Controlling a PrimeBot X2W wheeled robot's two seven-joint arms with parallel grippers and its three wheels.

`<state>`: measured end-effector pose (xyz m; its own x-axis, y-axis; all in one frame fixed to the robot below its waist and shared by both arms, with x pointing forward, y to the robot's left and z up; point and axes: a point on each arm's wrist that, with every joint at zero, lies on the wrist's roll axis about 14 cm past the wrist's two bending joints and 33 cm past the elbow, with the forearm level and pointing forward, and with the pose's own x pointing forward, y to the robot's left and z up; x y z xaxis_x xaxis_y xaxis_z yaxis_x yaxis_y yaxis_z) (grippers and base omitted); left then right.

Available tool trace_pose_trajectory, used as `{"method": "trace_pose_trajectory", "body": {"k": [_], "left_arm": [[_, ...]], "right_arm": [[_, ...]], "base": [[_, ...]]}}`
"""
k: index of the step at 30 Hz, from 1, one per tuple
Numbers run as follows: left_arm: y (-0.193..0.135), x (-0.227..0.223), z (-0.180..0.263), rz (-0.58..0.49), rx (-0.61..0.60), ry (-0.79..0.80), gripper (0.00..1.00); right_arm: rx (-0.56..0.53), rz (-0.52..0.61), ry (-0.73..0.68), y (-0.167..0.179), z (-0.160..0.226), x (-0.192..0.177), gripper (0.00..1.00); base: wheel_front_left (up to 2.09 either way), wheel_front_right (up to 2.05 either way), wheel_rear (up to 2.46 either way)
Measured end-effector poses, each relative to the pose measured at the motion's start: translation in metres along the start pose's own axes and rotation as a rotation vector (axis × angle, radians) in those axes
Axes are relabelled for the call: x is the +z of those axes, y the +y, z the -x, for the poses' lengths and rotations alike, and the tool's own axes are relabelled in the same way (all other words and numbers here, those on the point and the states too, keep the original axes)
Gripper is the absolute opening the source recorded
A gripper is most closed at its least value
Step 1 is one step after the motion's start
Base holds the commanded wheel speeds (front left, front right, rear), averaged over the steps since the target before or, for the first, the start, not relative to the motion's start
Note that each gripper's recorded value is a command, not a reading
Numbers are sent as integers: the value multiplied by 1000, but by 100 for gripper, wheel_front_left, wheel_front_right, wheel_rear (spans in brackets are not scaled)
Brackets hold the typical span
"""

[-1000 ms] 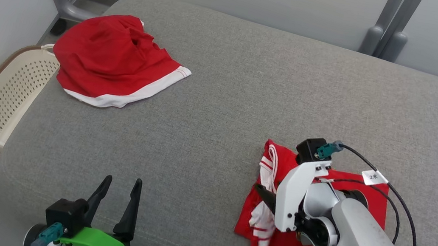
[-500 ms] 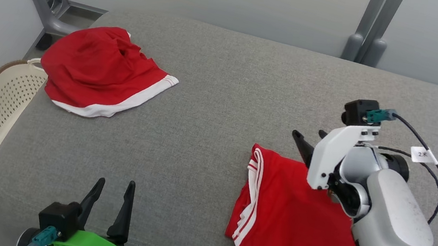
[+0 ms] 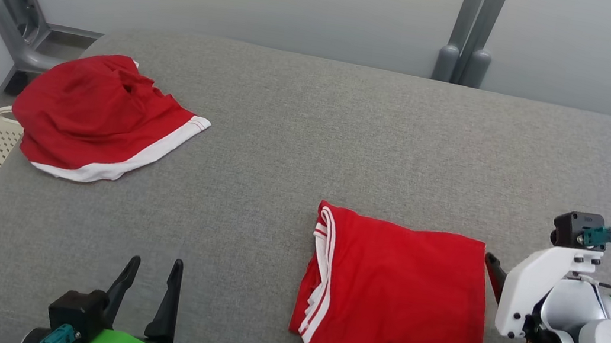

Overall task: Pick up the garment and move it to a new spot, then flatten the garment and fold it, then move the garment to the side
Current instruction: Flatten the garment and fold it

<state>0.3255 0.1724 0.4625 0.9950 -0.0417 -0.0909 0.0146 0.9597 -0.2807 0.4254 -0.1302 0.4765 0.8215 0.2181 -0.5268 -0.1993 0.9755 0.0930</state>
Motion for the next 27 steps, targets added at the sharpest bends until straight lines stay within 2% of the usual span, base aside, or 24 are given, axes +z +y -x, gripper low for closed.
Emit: {"method": "trace_pose_trajectory", "body": {"k": [7,18,19,20,21,22,27], "left_arm": [[-8,-7,-6,2,-27,23,100],[-3,-10,-5,7,-11,35,100],[-2,-10,-5,6,-9,35,100],[-1,-10,-5,5,-7,34,100],[-1,-10,-6,7,-6,33,100],[-1,-9,-6,8,-4,32,100],[2,-9,-10,13,7,32,100]], "right_arm": [[1,-17,33,2,10,-30,100],[175,96,-64,70,1,-39,100],[190,98,-64,75,-2,-41,88],[203,104,-65,79,-4,-43,48],[217,113,-65,84,-7,-44,30],[228,119,-68,88,-9,-44,0],[291,142,-76,109,-25,-43,0]], "base": [[0,0,0],[0,0,0],[0,0,0],[0,0,0],[0,0,0],[0,0,0],[0,0,0]]}}
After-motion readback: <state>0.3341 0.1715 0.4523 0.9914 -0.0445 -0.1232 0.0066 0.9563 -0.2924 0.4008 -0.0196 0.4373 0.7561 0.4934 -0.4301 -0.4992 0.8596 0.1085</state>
